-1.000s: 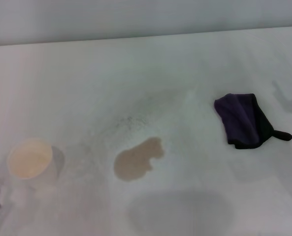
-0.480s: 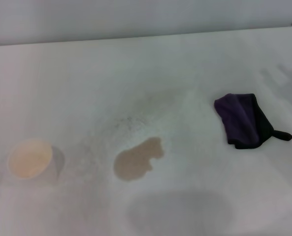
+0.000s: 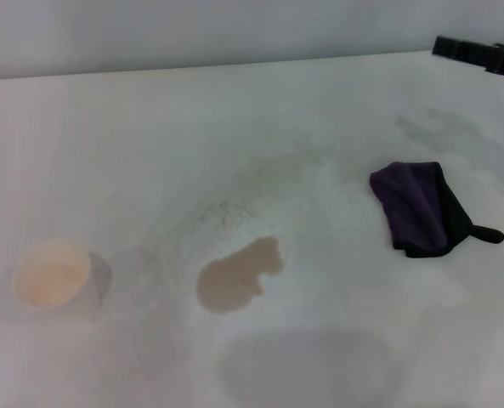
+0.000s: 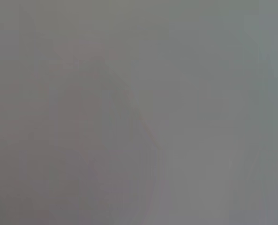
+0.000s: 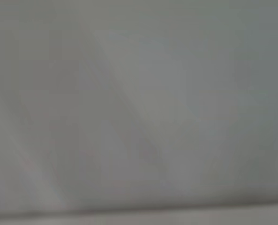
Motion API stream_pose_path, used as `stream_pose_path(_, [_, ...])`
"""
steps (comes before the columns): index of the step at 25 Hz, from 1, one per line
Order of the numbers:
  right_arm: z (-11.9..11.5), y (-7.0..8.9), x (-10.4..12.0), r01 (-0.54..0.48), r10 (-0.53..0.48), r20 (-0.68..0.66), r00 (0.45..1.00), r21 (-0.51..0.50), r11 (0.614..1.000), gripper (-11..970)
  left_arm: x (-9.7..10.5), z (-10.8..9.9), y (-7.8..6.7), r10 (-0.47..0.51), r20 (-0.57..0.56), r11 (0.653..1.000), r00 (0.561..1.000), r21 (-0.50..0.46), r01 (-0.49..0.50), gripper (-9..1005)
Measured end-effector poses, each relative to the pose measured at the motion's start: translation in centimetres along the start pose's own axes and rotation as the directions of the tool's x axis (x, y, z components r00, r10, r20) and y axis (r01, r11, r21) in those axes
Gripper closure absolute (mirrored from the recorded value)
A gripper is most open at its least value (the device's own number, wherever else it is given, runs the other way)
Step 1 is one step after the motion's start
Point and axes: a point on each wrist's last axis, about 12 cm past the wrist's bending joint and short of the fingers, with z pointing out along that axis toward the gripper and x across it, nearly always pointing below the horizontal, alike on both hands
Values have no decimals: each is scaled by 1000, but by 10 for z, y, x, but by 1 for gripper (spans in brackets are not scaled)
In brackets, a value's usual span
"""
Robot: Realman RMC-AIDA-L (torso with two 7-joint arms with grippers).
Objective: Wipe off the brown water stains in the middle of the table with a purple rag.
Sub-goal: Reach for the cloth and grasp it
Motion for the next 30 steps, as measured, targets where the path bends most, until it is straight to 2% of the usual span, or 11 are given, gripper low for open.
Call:
stream_pose_path(5, [11,27,-31,110,-86,-157,984,151,982,225,-4,4,6,15,23,1000,1000,-19,-15,104])
stream_pose_path(10, [25,66,-54,252,-161,-319,934,271,929,233,-7,5,9,26,42,999,999,-23,-25,103])
stream_pose_path(16, [49,112,-49,381,-205,-481,853,303,873,244,-7,6,8,36,46,999,998,-22,-35,103])
stream_pose_path(20, [62,134,-42,416,-207,-560,802,276,867,251,-8,7,7,46,50,999,998,-21,-45,104])
stream_pose_path(24, [71,141,-31,425,-174,-634,753,267,865,258,-8,8,7,46,53,999,998,-19,-45,103])
stream_pose_path(30, [78,126,-7,418,-97,-712,696,292,860,268,-8,12,5,48,58,999,997,-14,-47,104])
